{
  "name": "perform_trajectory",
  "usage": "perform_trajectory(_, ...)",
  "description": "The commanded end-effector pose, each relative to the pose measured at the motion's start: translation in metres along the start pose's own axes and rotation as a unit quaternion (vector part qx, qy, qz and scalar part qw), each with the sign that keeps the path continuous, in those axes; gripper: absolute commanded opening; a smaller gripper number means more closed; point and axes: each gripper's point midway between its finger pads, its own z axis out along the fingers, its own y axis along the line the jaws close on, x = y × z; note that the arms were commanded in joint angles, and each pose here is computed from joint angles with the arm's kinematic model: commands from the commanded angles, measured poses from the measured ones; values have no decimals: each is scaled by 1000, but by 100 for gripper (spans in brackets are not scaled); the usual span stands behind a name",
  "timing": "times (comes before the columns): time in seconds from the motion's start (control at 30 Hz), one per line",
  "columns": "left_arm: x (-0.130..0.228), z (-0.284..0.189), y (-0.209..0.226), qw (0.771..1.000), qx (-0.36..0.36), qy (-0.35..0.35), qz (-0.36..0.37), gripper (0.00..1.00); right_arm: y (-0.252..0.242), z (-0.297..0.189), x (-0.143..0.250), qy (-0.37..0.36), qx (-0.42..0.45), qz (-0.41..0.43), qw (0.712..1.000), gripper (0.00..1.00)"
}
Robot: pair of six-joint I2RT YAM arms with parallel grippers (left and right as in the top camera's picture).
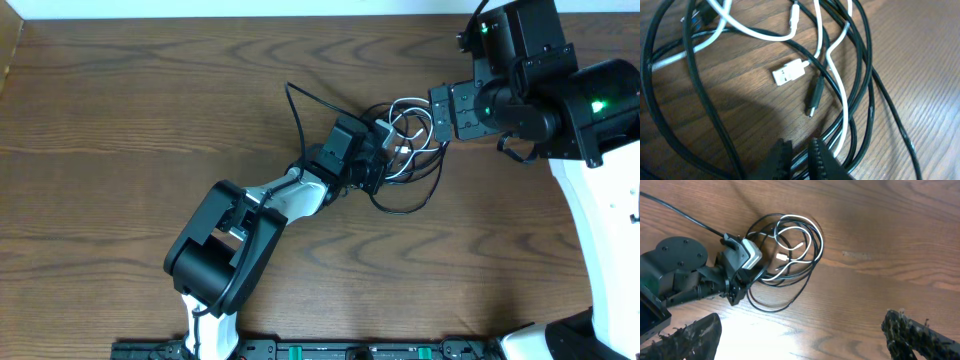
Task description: Untangle cables
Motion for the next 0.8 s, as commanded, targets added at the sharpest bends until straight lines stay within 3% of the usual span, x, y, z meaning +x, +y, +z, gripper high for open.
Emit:
perform_trajectory(0.0, -2, -1, -3, 1000, 7, 1, -8, 8, -5, -1, -1, -2, 11, 9, 1000, 99)
perform_trajectory(0.23, -11, -32, -22, 999, 43, 11, -25, 7, -5, 5, 0, 4, 15, 4, 1000, 99)
perform_trajectory(0.57, -77, -169, -21, 996, -11, -87, -30, 8, -3, 26, 4, 33, 19, 0, 999, 99)
perform_trajectory(0.77, -77, -236, -2, 985, -119, -120, -45, 41, 1, 29, 5, 38, 11, 0, 999, 99)
